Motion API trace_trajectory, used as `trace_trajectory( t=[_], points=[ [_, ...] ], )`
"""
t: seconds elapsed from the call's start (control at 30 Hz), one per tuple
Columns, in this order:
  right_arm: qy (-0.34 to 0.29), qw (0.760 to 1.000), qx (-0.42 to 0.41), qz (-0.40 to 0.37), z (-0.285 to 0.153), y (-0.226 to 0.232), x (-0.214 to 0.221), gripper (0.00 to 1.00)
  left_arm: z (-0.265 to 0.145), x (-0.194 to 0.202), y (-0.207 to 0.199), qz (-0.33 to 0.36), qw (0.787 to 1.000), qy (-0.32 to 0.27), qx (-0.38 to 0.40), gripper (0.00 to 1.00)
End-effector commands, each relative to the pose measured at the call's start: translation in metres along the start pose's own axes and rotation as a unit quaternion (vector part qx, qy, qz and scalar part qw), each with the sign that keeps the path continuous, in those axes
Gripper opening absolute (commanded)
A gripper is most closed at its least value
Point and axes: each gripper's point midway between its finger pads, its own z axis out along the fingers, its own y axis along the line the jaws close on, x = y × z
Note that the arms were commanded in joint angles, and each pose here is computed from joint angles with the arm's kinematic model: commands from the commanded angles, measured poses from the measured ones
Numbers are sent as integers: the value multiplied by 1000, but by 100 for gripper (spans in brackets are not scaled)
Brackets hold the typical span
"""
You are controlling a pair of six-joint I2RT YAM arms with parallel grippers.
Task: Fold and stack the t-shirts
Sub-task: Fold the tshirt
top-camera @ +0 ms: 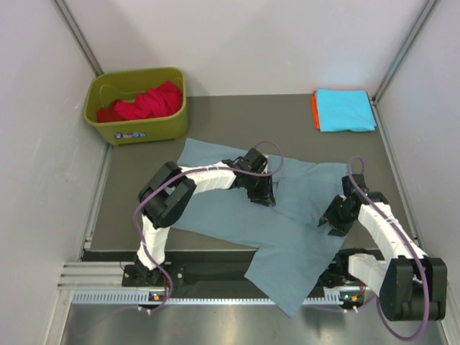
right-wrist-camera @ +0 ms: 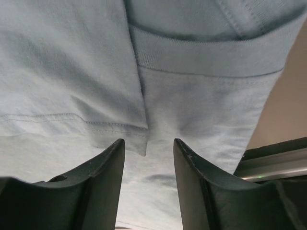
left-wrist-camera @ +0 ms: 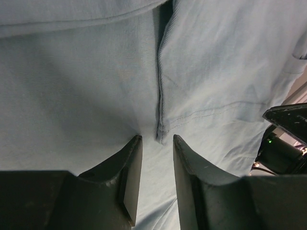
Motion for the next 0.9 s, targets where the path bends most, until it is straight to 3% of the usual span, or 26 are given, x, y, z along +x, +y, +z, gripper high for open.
trace_trajectory(
  t=[0.0,0.77,0.87],
  points=[
    [-25,1000,-6,7,1,-2,-12,44,4,-9,-13,2,1000,-13,15,37],
    [3,999,-41,-1,11,10,-5,30,23,7,-16,-15,999,19,24,33],
    [3,999,-41,-4,11,11,-5,26,23,5,-16,-15,999,19,25,27]
  ],
)
